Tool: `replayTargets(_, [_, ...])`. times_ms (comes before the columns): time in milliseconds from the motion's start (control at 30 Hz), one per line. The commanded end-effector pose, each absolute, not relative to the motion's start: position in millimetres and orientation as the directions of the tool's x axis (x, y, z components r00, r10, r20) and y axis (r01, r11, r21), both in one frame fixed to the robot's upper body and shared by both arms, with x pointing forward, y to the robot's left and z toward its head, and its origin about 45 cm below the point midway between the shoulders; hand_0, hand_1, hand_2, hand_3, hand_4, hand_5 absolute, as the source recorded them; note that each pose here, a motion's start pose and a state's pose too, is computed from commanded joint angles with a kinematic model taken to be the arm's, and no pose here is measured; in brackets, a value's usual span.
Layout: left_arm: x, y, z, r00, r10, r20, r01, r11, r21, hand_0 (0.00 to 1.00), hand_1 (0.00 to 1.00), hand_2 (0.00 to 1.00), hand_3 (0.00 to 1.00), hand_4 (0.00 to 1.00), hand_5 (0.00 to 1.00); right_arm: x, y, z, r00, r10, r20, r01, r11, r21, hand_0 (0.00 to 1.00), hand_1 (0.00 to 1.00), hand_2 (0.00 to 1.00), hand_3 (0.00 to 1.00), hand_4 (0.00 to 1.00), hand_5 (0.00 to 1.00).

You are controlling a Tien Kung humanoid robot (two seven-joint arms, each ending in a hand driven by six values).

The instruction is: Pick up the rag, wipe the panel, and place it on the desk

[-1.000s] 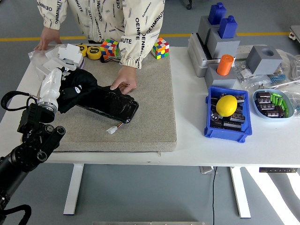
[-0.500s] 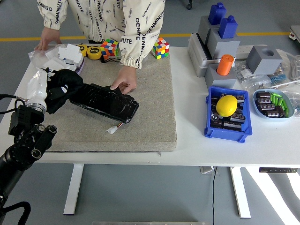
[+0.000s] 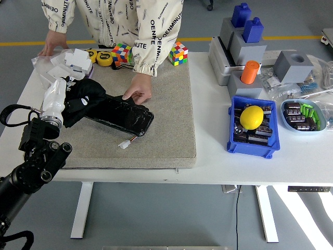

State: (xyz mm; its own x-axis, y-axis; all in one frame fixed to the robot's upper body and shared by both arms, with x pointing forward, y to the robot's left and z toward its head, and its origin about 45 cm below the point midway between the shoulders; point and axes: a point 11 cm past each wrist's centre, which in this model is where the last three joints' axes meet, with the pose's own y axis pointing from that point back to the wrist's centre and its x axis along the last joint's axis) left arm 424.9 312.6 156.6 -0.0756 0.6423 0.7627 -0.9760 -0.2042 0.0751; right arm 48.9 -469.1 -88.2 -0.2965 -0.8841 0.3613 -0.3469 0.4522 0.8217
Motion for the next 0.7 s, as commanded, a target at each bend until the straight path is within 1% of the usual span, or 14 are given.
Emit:
replayTargets(300, [416.8, 266.7, 153.9, 0.039, 0.644, 0.764, -0.993, -0.060, 0.101, 0.260, 0.369, 0.378, 0.560, 0.667, 0.002, 50.0, -468.5, -88.2, -0.292, -0.886, 0.359, -0.352, 0.449, 0.821, 0.522, 0.550, 0.490, 0.518, 0.845, 0.346])
replayTargets(700, [399.4, 205.2, 148.3, 0.190, 0.621, 0.761, -0.982, 0.126, 0.142, 0.255, 0.366, 0.377, 0.560, 0.667, 0.002, 51.1, -467.9, -88.1, -0.289, -0.888, 0.358, -0.355, 0.446, 0.821, 0.522, 0.548, 0.490, 0.520, 0.846, 0.347])
